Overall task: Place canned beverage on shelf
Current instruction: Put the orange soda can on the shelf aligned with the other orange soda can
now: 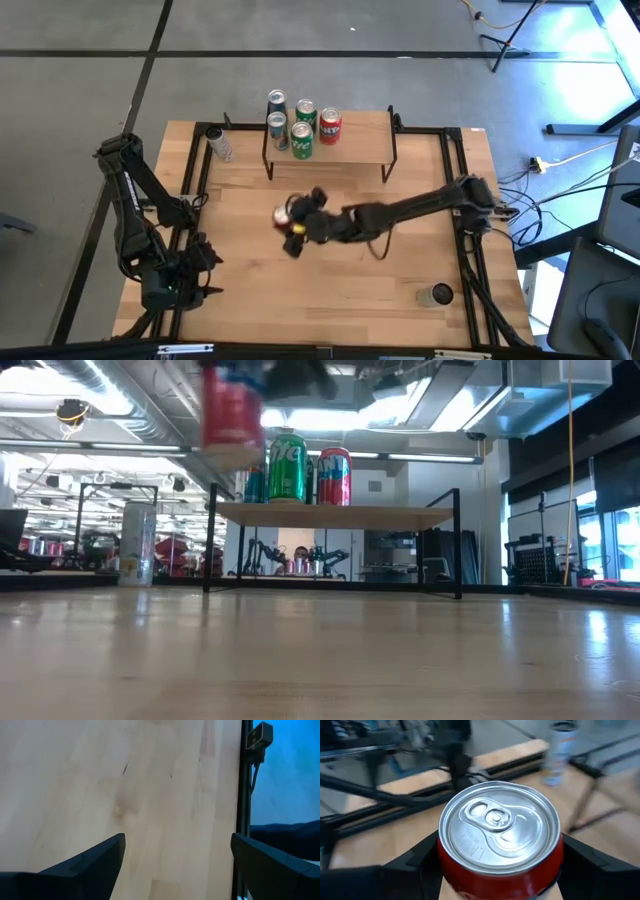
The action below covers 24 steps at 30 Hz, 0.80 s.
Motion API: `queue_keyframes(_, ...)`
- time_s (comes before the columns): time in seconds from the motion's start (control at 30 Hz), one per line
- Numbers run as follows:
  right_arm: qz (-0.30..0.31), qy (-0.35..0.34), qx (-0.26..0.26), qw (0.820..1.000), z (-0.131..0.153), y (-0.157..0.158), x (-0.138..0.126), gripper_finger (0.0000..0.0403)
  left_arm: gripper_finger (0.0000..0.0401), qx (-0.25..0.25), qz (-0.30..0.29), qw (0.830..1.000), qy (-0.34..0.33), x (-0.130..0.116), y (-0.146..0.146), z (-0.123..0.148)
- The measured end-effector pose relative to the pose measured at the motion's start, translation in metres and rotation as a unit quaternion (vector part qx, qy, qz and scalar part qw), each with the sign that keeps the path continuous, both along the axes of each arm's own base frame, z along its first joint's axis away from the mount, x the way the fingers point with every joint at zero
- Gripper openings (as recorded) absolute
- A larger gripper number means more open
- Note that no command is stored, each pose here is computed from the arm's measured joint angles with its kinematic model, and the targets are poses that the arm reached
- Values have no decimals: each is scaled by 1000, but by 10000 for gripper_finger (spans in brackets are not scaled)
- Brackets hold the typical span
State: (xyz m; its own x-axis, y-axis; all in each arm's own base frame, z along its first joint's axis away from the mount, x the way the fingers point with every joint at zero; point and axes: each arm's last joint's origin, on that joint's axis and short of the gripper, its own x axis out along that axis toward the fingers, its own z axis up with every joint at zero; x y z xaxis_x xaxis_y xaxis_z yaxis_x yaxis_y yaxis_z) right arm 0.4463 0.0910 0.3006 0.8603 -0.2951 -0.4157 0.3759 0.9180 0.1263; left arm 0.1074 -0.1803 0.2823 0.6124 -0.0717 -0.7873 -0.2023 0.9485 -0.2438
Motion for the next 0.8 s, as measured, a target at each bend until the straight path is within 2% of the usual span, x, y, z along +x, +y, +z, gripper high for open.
queue_keyframes(0.17, -62, -4, -4, 998, 40, -41, -24, 269, 350, 6, 7, 1000, -12, 1, 1, 1)
queue_keyframes(0.47, -139, 33, -2, 990, 62, -109, -53, 269, 350, 8, 11, 1000, -21, 0, 3, 2)
queue_keyframes(0.67, -172, 70, -4, 983, 57, -139, -60, 269, 350, 10, 12, 1000, -22, 0, 3, 2)
queue_keyframes(0.8, -189, 63, -1, 980, 50, -151, -60, 269, 350, 16, 16, 999, -30, 1, 4, 3)
